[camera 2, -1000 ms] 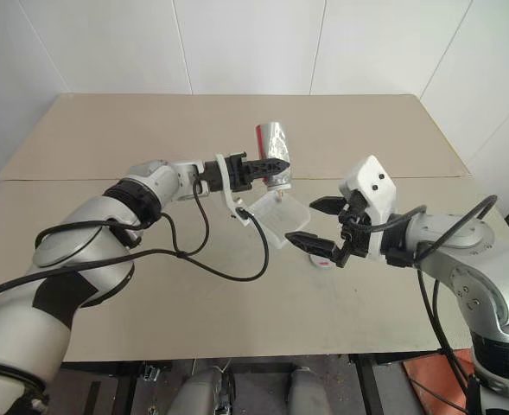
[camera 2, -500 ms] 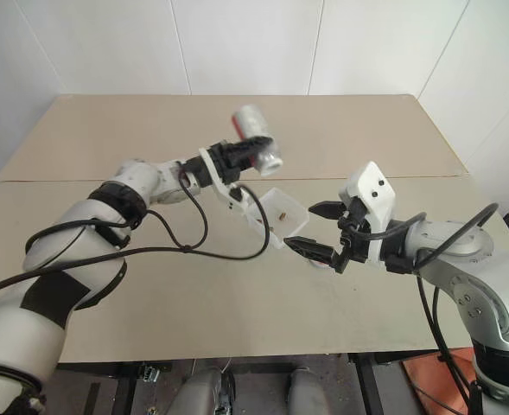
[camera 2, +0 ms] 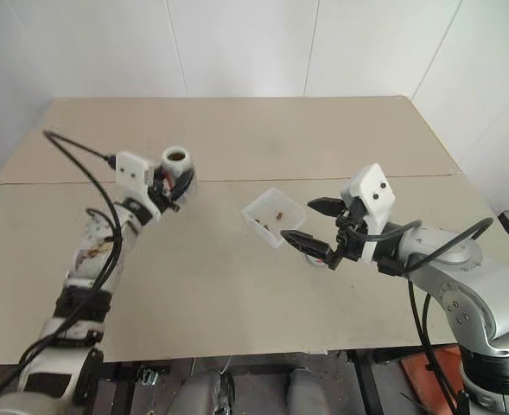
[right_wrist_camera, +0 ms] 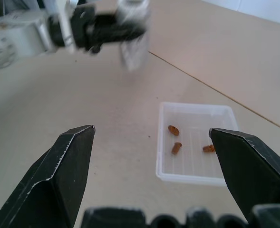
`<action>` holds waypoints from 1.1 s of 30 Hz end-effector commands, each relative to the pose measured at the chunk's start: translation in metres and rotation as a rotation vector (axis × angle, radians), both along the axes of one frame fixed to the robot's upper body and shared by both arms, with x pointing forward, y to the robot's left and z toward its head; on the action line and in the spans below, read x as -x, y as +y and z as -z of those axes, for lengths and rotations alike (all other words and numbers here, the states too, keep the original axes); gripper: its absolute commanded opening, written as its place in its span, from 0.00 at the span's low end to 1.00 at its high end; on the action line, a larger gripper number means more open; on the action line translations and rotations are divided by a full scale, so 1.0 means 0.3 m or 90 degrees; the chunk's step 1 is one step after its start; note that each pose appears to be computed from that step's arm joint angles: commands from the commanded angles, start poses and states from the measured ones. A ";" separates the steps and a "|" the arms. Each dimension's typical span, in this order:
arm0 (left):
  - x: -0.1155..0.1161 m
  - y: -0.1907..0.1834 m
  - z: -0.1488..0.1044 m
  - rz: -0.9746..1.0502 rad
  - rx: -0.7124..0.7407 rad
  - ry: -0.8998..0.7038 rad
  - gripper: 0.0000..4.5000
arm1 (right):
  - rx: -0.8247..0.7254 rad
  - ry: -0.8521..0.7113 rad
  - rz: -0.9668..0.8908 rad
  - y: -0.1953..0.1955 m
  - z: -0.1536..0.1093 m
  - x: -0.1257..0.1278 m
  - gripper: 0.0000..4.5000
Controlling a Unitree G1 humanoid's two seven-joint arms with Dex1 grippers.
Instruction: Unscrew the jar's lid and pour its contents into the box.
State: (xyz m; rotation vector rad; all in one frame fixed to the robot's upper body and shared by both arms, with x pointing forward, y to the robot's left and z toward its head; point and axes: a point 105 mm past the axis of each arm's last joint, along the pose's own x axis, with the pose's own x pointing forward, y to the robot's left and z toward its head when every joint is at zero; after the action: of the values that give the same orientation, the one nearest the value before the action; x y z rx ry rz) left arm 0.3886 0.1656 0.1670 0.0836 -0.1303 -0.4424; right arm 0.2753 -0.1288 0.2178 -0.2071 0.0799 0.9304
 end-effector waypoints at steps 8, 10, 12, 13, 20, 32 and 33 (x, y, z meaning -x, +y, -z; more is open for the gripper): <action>0.095 -0.046 0.090 -0.012 0.018 0.006 0.61 | 0.001 -0.032 -0.036 0.023 -0.039 0.013 1.00; 0.106 -0.034 0.106 -0.017 0.005 0.006 0.73 | 0.002 -0.030 -0.043 0.029 -0.037 0.015 1.00; 0.124 -0.012 0.120 -0.029 -0.012 0.007 0.88 | 0.009 -0.026 -0.050 0.036 -0.027 0.015 1.00; 0.139 -0.005 0.123 -0.026 -0.018 0.004 0.96 | 0.011 -0.023 -0.053 0.038 -0.022 0.014 1.00; 0.276 0.065 0.114 0.001 -0.050 0.014 0.99 | 0.074 -0.008 -0.040 0.010 0.050 0.001 1.00; 0.543 0.144 -0.057 0.314 -0.161 0.032 0.99 | 0.122 -0.062 -0.038 -0.159 0.088 0.020 1.00; 0.542 0.142 -0.052 0.319 -0.159 0.036 0.99 | 0.116 -0.065 -0.036 -0.162 0.085 0.025 1.00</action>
State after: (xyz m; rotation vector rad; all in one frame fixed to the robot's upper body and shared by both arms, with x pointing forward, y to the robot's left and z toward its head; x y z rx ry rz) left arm 0.2300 0.2124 0.1785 0.2903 -0.0246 -0.9240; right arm 0.2703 -0.1745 0.1795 -0.3957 0.1218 0.9740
